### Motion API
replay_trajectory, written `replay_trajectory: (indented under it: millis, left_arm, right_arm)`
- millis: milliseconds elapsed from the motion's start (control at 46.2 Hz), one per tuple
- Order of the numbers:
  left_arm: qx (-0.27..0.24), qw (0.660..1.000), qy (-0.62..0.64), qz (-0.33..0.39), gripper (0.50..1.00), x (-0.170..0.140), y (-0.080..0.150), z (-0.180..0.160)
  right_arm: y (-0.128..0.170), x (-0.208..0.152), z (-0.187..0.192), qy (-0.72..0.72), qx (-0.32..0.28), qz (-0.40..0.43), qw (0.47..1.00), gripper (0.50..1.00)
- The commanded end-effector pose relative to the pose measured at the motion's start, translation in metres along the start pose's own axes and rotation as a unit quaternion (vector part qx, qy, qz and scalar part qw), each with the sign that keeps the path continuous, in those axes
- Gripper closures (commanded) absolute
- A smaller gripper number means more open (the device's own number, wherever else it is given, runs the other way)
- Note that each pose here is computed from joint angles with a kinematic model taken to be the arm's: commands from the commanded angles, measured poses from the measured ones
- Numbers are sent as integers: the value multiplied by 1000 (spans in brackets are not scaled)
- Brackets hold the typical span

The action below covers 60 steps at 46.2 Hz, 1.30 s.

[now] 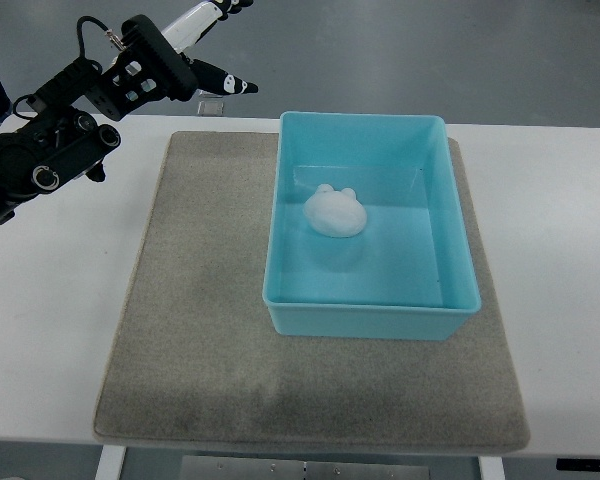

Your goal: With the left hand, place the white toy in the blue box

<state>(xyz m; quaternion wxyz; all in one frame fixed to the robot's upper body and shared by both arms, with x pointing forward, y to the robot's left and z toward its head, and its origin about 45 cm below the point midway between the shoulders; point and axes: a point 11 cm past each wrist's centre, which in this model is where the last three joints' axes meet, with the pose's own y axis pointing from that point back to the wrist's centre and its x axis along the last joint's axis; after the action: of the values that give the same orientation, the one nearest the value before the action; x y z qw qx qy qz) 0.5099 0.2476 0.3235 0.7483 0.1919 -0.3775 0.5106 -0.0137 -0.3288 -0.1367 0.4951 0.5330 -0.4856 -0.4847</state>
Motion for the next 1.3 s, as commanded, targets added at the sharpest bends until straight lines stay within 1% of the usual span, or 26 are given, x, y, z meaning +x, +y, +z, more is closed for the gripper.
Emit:
replay_trajectory:
  millis: [0, 282, 455, 563, 693, 801, 931, 1126, 1278]
  left_arm:
    - [17, 999, 33, 23, 540, 7, 2, -9]
    - [62, 987, 125, 76, 540, 20, 10, -35]
    - [83, 971, 197, 103, 540, 19, 15, -47]
    - [92, 951, 264, 129, 538, 22, 17, -52]
    - [104, 917, 350, 159, 531, 24, 19, -58]
    - [110, 888, 412, 172, 512, 23, 21, -62]
    - [112, 860, 464, 179, 512, 20, 24, -68]
    - [100, 833, 517, 168, 512, 14, 26, -70]
    - [76, 809, 562, 157, 512, 16, 28, -74]
  right_arm:
    - [0, 0, 0, 0, 0, 0, 1000, 564]
    - [0, 0, 1, 0, -1, 0, 1000, 564]
    - [0, 0, 0, 0, 0, 0, 1000, 564]
    - [0, 0, 0, 0, 0, 0, 1000, 564]
    - [0, 0, 0, 0, 0, 0, 1000, 564]
    - [0, 0, 1, 0, -1, 0, 1000, 564]
    - [0, 0, 1, 0, -1, 0, 1000, 564]
    - [0, 0, 0, 0, 0, 0, 1000, 564]
    - [0, 0, 0, 0, 0, 0, 1000, 564]
